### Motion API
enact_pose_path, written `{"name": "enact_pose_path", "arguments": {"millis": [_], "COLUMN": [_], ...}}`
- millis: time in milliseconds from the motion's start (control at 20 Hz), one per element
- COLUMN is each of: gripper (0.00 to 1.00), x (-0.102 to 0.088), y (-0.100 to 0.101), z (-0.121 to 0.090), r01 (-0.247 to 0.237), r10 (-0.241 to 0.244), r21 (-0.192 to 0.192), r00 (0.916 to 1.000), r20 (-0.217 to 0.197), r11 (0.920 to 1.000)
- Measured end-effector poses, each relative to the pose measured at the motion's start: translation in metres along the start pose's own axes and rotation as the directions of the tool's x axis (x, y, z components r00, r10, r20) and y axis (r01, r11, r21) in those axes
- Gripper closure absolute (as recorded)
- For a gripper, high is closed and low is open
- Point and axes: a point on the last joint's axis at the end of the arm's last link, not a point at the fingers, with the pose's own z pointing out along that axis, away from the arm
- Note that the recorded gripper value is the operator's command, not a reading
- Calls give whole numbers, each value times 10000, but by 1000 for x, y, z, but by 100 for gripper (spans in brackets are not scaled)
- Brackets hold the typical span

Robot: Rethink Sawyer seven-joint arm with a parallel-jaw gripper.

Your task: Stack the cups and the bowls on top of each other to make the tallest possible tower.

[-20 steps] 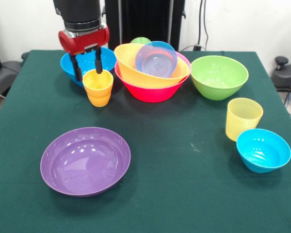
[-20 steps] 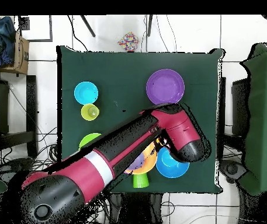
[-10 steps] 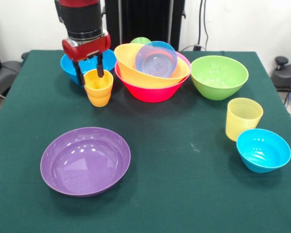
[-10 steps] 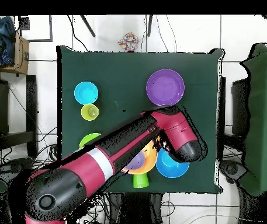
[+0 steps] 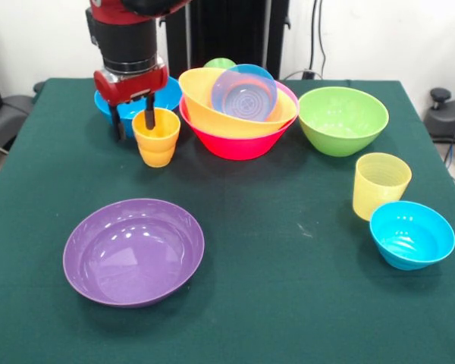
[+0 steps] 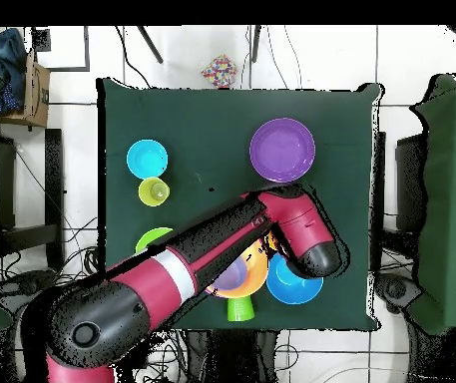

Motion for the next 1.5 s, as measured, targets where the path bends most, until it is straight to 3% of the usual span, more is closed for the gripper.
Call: {"name": "enact_pose_path", "arguments": {"millis": [350,750,800,1500], "gripper": [0,0,100,100], "x": [5,8,7,2], "y": [1,5,7,7], "z": [17,29,32,27], "r01": [-196,-344,-440,-283], "r10": [199,347,439,282], "r21": [390,362,342,330], "r00": [9998,9994,9990,9996], "r20": [-82,-56,40,36], "r11": [9990,9988,9984,9991]}}
